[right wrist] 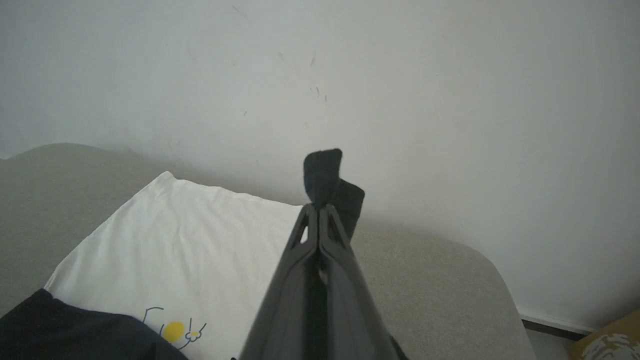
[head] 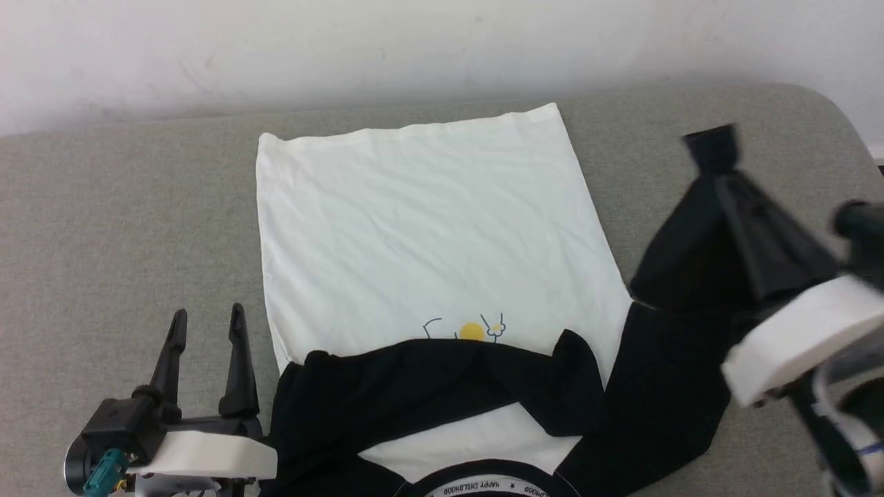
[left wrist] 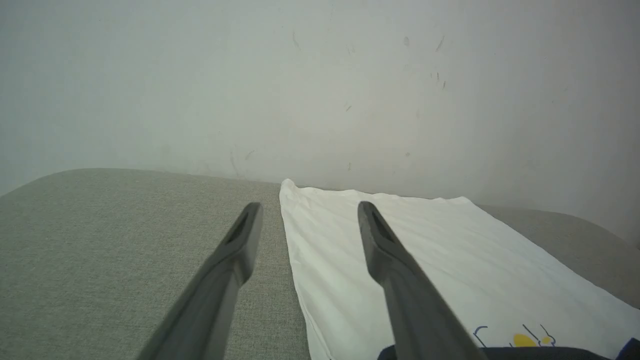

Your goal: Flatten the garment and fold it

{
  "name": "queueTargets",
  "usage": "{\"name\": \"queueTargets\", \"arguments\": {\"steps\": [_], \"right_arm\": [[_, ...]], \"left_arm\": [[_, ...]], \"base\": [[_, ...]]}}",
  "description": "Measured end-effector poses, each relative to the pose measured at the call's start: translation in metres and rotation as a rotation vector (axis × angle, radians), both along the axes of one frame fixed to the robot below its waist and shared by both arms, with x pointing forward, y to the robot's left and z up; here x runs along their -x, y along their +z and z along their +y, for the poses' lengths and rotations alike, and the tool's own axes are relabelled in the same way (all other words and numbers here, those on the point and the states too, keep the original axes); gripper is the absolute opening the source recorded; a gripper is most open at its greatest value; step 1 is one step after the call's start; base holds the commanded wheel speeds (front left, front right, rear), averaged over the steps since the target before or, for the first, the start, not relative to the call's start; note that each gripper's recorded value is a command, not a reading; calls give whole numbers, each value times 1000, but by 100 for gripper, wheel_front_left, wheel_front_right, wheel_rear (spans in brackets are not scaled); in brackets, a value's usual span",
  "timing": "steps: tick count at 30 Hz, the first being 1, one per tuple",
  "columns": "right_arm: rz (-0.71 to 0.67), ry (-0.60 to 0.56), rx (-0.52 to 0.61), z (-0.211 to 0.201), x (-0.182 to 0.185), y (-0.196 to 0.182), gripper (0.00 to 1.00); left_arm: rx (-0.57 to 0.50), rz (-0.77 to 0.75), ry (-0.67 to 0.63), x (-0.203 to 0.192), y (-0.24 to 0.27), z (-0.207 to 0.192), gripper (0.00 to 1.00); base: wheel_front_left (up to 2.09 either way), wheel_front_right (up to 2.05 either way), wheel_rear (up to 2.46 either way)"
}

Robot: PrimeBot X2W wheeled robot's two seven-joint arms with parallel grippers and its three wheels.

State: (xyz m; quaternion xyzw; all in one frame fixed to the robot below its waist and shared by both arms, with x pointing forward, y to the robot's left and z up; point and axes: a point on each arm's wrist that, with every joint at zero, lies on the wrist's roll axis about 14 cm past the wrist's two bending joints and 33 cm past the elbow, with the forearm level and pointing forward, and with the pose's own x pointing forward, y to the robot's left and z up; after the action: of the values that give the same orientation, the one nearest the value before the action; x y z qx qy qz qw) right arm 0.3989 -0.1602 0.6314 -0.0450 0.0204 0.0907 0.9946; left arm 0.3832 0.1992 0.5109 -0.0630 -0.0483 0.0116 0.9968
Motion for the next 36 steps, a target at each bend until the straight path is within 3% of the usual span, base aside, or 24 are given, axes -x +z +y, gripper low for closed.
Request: {"name": "queueTargets", "arguments": {"steps": [11,18,28,34,35,36], "right_arm": [[149,415,30,133,5,-49,0],[322,609,60,196,16,-108,0],[598,765,143,233,49,-199,0],[704,791,171,233,60,-228,0],[714,793,167,232,61,-230,1],[718,795,161,233,62,-230,42]], "left_arm": [[1,13,-5,2,-3,-2,100],[2,41,7,2,-12,2,100],[17,72,26,-2,-25,6,100],[19,93,32,-5,-33,8,100],[19,93,32,-5,-33,7,100],[20,90,31,-5,-33,7,100]], "base": [[0,0,0],[0,0,0],[0,0,0],[0,0,0],[0,0,0],[0,0,0]]}}
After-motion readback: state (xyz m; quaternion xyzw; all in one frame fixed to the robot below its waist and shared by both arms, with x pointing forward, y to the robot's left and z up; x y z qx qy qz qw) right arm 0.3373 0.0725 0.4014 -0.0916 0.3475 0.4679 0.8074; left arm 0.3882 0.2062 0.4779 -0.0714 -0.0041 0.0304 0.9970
